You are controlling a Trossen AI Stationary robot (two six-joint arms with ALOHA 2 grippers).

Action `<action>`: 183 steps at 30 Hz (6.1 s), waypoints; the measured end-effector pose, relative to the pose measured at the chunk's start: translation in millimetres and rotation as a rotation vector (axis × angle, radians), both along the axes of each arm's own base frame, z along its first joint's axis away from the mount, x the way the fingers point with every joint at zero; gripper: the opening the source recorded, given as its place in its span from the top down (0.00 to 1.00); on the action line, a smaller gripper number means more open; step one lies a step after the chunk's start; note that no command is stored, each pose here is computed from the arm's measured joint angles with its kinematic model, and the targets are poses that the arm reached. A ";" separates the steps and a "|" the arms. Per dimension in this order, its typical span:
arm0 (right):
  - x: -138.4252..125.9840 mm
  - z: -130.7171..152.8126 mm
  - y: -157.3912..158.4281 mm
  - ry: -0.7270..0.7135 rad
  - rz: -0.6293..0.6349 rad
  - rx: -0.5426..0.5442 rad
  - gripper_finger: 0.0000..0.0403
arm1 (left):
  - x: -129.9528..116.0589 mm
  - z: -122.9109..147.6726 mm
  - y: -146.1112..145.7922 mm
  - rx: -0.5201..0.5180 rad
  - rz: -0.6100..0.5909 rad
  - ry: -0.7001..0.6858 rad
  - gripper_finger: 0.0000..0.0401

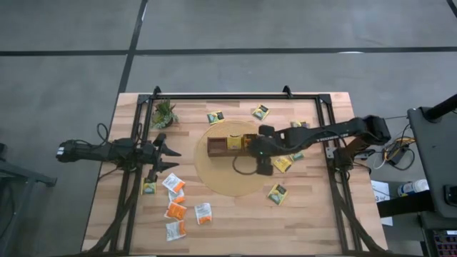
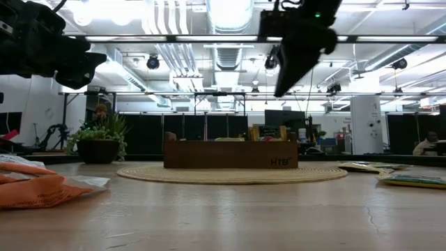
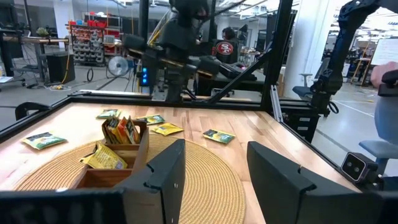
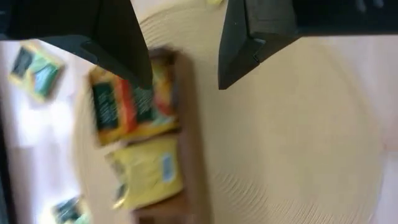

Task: Pick & Place Tea
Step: Put the yellow tea bag into the middle section of the wooden organizer

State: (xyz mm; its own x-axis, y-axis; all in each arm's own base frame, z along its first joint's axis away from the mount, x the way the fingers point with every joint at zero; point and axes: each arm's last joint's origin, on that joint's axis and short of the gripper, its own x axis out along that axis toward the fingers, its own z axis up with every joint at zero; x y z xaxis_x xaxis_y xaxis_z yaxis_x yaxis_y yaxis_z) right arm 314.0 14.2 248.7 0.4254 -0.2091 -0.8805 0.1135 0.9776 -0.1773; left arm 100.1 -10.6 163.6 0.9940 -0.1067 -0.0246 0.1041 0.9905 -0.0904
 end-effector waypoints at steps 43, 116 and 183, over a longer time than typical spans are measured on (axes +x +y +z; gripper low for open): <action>-78.2 -118.1 85.6 0.209 -0.163 0.341 0.55 | 0.0 0.0 0.0 0.000 0.000 0.000 0.58; 94.3 -104.1 19.5 0.236 0.093 -0.948 0.97 | 0.5 -0.7 0.0 0.001 0.000 0.008 0.58; 76.1 -45.4 12.9 0.076 0.033 -0.753 0.39 | 0.5 -0.6 0.0 0.001 0.000 0.008 0.58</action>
State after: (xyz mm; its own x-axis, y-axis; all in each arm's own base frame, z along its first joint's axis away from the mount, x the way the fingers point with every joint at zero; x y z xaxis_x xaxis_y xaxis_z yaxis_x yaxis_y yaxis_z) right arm 390.1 27.1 203.3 0.3855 -0.7541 -0.5317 0.0470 0.5916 -0.8049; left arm 100.6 -10.6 163.0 0.9938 -0.1066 -0.0326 0.1032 0.9905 -0.0904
